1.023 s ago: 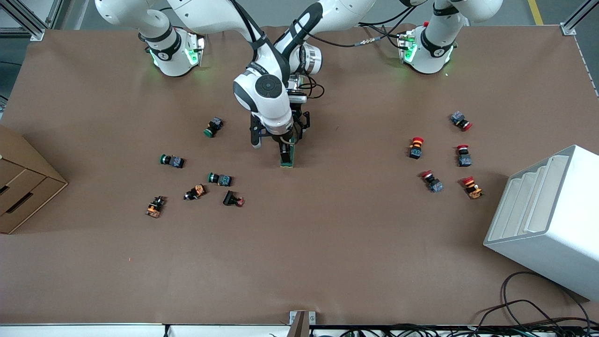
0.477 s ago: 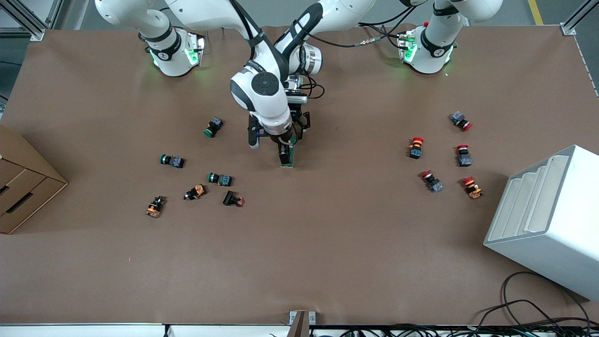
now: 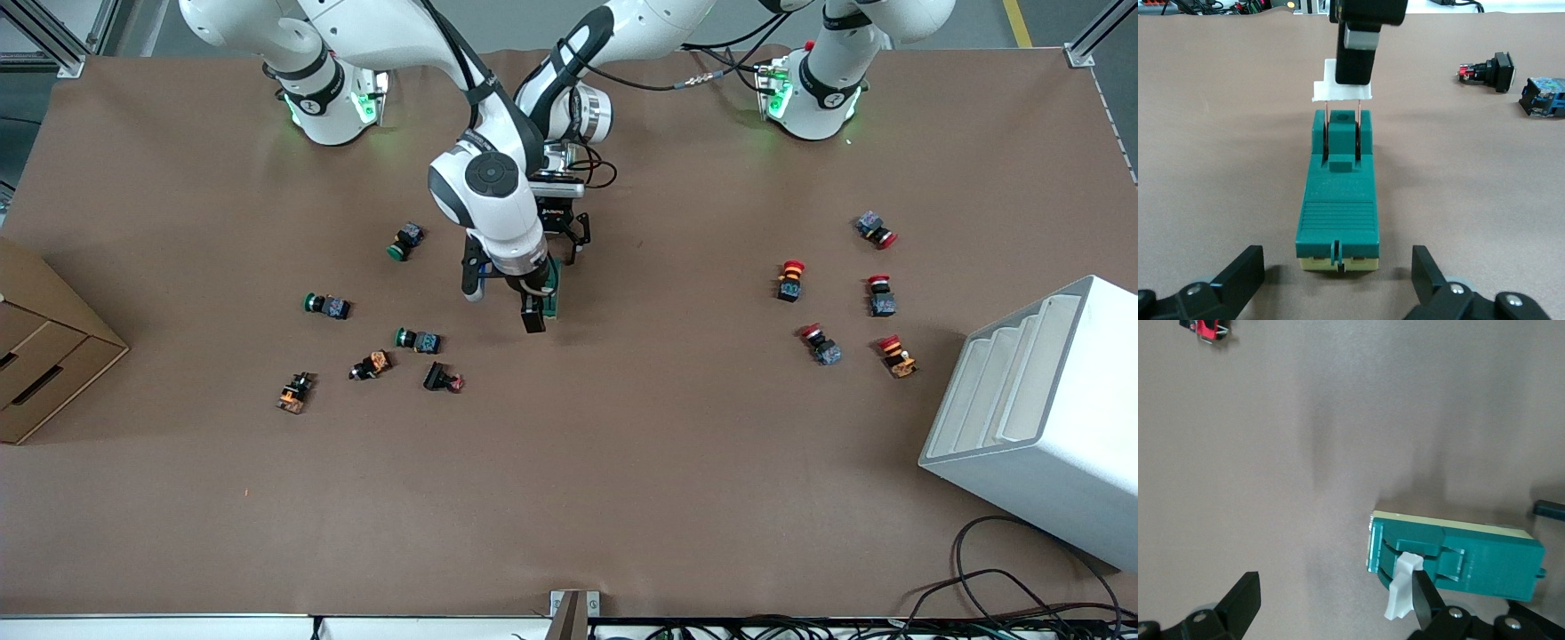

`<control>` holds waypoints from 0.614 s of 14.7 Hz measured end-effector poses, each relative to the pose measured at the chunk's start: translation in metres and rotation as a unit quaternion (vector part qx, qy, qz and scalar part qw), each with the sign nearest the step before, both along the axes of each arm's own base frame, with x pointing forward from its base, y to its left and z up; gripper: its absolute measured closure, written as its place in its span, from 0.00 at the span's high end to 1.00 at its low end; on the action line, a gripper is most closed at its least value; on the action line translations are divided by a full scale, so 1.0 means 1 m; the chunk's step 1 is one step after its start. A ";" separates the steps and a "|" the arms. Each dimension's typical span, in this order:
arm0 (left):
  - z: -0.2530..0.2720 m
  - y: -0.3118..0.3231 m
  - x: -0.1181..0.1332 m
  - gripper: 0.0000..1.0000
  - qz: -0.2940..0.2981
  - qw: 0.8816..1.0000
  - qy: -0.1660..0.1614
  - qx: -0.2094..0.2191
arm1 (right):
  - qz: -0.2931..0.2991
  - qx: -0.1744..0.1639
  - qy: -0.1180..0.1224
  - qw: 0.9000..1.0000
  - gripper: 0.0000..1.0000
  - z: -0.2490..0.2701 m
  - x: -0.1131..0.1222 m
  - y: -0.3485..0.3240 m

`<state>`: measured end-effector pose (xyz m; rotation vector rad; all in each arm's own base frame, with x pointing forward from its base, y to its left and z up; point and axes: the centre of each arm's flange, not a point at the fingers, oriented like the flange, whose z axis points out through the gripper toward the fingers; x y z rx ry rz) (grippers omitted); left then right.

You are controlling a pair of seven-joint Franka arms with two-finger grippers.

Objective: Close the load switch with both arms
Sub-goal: 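Lift the right gripper off the lever and draw it back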

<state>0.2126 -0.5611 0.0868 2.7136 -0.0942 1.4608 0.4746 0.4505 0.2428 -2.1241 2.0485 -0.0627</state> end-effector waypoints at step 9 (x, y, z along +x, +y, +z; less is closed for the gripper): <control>0.003 0.006 0.027 0.97 0.014 1.000 0.000 0.004 | 0.003 -0.003 -0.016 1.000 1.00 -0.009 0.055 -0.026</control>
